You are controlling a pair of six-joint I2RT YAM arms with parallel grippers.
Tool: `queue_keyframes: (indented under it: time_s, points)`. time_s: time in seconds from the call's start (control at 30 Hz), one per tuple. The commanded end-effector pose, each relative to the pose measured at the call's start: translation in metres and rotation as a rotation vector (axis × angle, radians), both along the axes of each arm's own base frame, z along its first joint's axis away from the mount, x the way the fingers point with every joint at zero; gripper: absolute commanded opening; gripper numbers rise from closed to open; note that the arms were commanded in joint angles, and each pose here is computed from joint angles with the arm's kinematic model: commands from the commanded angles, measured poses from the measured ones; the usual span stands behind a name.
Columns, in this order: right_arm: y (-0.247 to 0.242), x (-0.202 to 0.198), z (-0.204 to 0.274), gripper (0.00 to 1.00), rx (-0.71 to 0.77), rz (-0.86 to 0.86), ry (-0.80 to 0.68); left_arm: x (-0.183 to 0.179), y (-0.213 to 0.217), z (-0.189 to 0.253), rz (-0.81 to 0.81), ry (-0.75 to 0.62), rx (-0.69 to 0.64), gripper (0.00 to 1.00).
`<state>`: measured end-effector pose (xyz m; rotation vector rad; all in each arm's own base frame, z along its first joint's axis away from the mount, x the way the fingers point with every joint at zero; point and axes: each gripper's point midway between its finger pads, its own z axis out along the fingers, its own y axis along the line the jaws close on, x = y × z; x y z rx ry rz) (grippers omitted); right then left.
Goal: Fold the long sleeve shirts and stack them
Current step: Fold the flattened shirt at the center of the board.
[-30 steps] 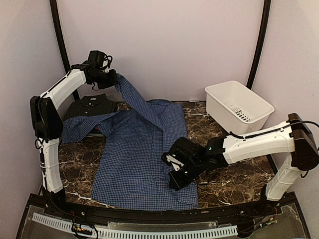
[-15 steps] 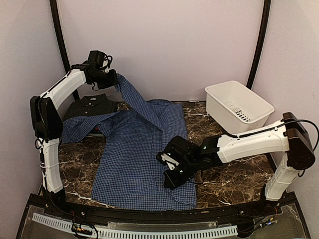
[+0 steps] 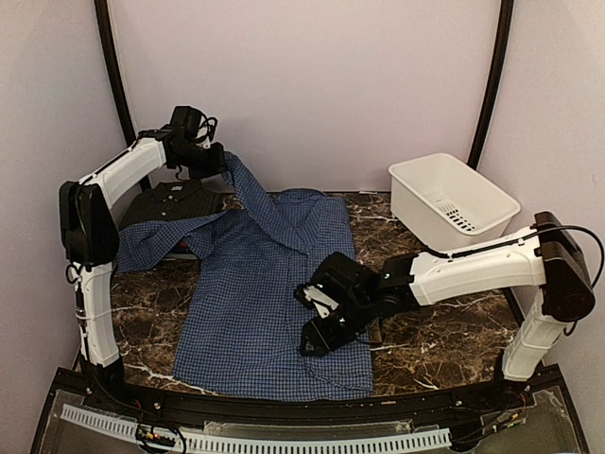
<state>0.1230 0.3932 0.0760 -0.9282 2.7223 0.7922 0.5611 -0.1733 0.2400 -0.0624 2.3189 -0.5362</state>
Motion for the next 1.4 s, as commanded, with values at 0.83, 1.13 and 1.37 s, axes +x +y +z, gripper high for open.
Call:
queue_keyframes:
  time_s: [0.83,1.13,1.37]
  points:
    - [-0.123,0.226,0.129,0.52,0.136,-0.64,-0.437,-0.145,-0.166,-0.035,-0.678,0.052,-0.004,0.01]
    - [-0.124,0.224,0.111,0.52,0.108,-0.63,-0.416,-0.203,-0.195,-0.086,-0.859,0.207,0.078,0.03]
    - [-0.125,0.221,0.102,0.51,0.096,-0.629,-0.403,-0.234,-0.22,-0.108,-0.934,0.255,0.092,0.04]
